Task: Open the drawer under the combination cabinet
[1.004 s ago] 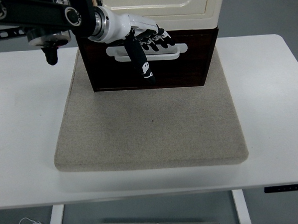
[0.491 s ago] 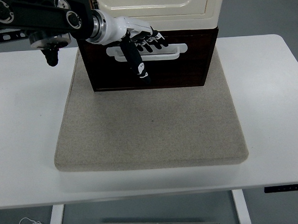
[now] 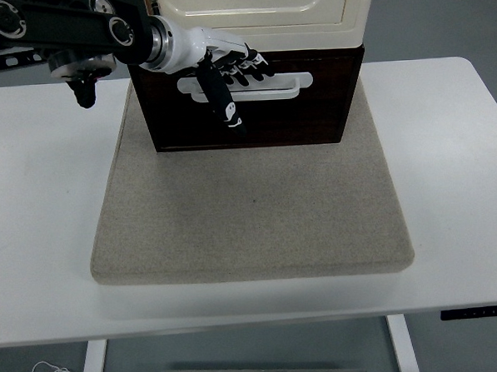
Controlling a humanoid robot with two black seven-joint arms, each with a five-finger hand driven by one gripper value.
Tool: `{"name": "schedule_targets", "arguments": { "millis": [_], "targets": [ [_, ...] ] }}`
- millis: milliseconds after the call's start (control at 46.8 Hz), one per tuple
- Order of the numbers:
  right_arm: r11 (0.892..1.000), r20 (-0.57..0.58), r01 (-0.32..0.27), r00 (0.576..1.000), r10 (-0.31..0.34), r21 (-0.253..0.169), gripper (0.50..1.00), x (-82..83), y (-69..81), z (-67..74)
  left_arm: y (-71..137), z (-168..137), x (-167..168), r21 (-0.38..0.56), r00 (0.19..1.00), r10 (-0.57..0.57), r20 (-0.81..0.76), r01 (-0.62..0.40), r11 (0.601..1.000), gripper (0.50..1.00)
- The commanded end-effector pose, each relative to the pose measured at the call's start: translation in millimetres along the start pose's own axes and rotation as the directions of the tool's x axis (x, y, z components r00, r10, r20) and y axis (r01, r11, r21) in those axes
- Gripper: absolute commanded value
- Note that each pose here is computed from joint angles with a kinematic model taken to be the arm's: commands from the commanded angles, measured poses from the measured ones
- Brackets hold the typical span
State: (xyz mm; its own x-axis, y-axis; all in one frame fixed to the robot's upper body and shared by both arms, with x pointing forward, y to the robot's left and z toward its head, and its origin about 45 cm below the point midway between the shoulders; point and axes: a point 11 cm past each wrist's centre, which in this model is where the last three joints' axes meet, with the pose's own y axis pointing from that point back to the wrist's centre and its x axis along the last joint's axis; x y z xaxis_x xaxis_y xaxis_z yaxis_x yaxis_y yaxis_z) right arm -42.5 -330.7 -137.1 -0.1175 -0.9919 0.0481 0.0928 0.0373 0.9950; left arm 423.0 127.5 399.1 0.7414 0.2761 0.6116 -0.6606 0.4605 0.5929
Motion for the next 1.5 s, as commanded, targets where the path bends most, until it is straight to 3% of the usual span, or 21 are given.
{"name": "schedule_targets", "arguments": {
  "millis": [0,876,1474],
  "targets": [
    [1.0,0.0,0.001,1.0,-0.001,0.0,0.926,-0.1,0.0,-0.1,-1.6,-2.8,-2.2,0.004,1.0,-0.006,-0.005,0.006,1.0,1.0],
    [1.0,0.0,0.001,1.0,-0.001,0.0,0.928,-0.1,0.0,-0.1,-13.4,-18.8,-12.9,0.029,0.999,-0.035,-0.009,0.035,0.999,1.0],
    [1.0,0.0,-0.001,1.0,0.001,0.0,0.926,0.1,0.0,-0.1,-6.9,-9.4,-18.9,0.012,0.99,-0.141,0.012,0.141,0.99,1.0]
  ]
}}
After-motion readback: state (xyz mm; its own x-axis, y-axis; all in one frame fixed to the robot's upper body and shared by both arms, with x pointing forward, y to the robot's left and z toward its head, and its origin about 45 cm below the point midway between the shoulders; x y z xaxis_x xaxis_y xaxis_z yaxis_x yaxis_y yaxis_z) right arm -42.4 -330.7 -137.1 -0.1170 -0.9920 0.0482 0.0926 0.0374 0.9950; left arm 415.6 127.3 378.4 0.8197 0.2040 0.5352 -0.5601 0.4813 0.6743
